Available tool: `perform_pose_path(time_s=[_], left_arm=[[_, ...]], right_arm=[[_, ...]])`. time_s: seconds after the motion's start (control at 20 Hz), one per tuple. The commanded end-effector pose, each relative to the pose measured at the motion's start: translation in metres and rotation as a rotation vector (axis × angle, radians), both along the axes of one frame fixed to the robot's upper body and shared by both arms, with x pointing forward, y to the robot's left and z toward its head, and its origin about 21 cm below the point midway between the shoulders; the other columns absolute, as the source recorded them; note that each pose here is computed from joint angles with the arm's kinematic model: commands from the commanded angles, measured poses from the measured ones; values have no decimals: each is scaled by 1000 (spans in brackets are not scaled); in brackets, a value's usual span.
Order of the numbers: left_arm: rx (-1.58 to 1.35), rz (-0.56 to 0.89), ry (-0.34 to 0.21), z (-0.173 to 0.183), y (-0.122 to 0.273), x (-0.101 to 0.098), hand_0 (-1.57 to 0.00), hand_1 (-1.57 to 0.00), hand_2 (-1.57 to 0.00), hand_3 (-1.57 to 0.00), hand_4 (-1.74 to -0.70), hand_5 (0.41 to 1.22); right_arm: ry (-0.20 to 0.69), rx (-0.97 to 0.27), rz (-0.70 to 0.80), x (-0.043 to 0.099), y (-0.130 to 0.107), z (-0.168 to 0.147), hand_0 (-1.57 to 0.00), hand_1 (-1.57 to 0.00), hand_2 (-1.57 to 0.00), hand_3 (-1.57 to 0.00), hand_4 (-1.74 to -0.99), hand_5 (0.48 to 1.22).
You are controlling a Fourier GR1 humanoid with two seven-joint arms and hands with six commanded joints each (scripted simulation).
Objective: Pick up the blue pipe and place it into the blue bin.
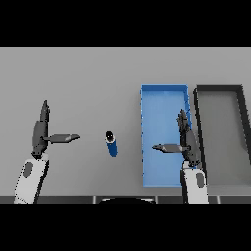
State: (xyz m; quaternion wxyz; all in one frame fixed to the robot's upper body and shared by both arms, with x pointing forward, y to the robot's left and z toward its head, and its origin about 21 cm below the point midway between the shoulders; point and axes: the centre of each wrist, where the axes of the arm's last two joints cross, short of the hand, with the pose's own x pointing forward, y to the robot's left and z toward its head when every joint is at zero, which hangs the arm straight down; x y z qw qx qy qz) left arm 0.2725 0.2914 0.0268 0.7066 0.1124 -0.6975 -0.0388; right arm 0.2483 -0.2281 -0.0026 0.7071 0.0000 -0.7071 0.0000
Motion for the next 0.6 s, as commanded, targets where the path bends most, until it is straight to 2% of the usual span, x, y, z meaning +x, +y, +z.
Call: perform_pose_path(time_s=[0.0, 0.25, 0.3, 0.35, 0.55], left_arm=[[0, -1, -6, 0, 0, 0, 1, 1, 1, 1, -1006, 586], [-5, -7, -11, 0, -4, -6, 1, 1, 1, 1, -1006, 586], [69, -135, -11, -3, 6, -16, 1, 1, 1, 1, -1006, 586], [111, -211, -10, -3, 16, -20, 1, 1, 1, 1, -1011, 588], [164, -313, 4, 0, 28, -28, 1, 1, 1, 1, -1007, 587]], right_arm=[[-1, 0, -1, 0, 0, 0, 1, 1, 1, 1, -1222, 603], [-6, -1, 2, -3, -4, 2, 1, 1, 1, 1, -1222, 603], [-67, -109, 52, -12, -12, 4, 1, 1, 1, 1, -1222, 603], [-94, -157, 91, -20, -17, 6, 1, 1, 1, 1, -1227, 603], [-88, -227, 140, -29, -19, 10, 1, 1, 1, 1, -1231, 599]])
